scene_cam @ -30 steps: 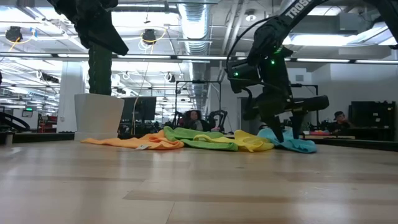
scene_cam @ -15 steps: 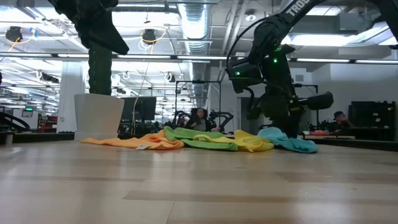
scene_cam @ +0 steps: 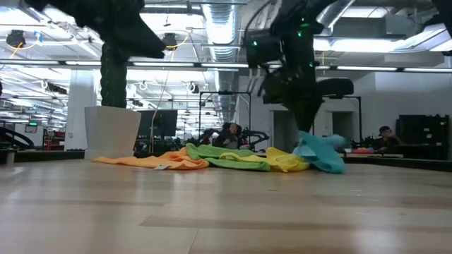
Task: Fold microfiber towels
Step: Fold the blue microfiber towel
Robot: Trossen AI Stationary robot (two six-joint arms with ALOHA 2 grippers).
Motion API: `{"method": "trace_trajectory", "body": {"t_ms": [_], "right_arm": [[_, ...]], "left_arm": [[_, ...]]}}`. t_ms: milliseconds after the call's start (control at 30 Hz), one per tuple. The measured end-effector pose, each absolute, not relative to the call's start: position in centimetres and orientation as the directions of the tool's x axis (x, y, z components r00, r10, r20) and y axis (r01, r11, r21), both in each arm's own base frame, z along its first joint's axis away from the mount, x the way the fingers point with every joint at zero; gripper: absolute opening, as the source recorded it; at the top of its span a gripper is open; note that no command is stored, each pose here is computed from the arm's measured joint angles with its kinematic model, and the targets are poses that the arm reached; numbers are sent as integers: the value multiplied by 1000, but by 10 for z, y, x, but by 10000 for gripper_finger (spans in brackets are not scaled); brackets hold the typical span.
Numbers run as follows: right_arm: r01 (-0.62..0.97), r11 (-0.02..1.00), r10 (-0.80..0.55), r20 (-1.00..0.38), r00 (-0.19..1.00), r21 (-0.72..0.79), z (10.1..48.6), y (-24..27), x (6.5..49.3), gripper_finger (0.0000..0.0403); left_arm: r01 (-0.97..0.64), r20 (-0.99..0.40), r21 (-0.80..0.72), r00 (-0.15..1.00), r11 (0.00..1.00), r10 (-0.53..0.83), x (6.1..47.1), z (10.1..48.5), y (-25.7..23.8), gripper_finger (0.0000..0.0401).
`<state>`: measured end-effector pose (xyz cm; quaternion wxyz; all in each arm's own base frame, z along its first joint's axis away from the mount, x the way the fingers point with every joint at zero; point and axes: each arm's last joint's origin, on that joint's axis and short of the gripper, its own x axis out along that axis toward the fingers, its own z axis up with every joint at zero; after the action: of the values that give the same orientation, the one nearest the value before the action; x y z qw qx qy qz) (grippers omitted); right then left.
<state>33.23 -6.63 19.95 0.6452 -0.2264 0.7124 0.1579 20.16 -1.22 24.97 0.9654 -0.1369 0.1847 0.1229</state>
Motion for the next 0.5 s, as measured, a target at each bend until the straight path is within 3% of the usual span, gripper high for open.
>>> {"method": "trace_trajectory", "body": {"t_ms": [267, 500], "right_arm": [[-532, 832, -139, -987, 76, -158, 203, -35, 350, 18], [-462, 845, -189, -959, 214, -269, 208, -29, 363, 19]], "left_arm": [[-246, -142, -318, 967, 916, 210, 223, 188, -14, 135], [-237, -170, -368, 968, 899, 186, 263, 145, -18, 145]]}}
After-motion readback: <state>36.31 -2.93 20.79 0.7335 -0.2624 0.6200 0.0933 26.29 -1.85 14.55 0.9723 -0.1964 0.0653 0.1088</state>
